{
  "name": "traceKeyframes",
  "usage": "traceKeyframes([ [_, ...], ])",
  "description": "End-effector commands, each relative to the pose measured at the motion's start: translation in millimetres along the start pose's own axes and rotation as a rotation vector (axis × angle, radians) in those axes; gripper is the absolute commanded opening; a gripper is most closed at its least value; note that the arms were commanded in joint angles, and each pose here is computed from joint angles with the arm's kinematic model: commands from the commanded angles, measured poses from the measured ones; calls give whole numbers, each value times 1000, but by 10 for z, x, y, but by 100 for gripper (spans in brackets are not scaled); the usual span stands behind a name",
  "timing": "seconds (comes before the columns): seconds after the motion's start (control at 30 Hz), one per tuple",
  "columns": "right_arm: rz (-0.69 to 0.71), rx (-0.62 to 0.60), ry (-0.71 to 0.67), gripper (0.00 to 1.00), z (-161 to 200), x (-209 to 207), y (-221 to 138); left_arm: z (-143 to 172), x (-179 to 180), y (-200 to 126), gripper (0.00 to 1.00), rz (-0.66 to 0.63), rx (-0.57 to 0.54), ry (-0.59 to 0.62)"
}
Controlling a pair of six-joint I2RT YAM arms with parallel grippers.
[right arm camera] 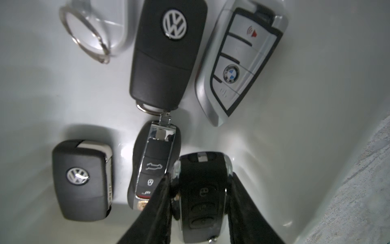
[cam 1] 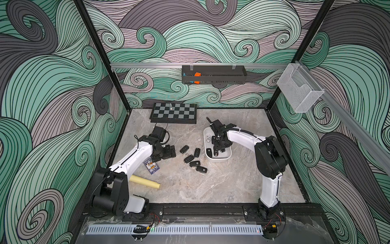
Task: Place the car key into the storage box
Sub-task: Place the car key in the storage box.
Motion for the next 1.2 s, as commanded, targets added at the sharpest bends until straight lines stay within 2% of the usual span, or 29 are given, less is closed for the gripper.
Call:
traceKeyframes([
  [0.0, 37, -3, 36, 36, -22, -60, 8, -87, -21, -73, 94, -15, -13, 24],
  [0.23, 44, 34, 51, 41, 68, -60, 120, -128, -33, 44, 94, -15, 35, 29],
  [0.43, 22, 32, 62, 50, 45, -22, 95, -159, -37, 82, 94, -16, 52, 40],
  [0.6, -20, -7, 82, 53, -32, 6, -84, -204, -63, 60, 94, -13, 58, 55],
  [0.8, -133, -73, 115, 58, -131, 79, -487, -295, -95, 36, 94, -10, 57, 68],
  [0.9, -193, -98, 135, 67, -134, 112, -690, -341, -107, 56, 94, -8, 57, 76],
  [0.93, -213, -105, 138, 73, -132, 123, -754, -356, -114, 66, 93, -6, 59, 79],
  [0.97, -228, -115, 141, 81, -130, 127, -816, -378, -120, 79, 93, -4, 60, 82],
  [1.0, -247, -124, 143, 96, -123, 125, -885, -398, -128, 98, 93, -1, 61, 83],
  [1.03, -259, -134, 141, 99, -119, 124, -944, -413, -137, 116, 93, 3, 64, 84],
  [1.17, -286, -177, 152, 99, -71, 56, -1152, -505, -195, 219, 92, 30, 71, 105],
])
Point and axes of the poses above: each gripper's point midway between its finger pads, its own y axis out along the fingers, its own x axis along the line the jaws close on, z = x × y, the point moved 1 cm from there along -y, back along the fingers, and after that the axes turned 10 degrees about y, right-handed, at the moved point
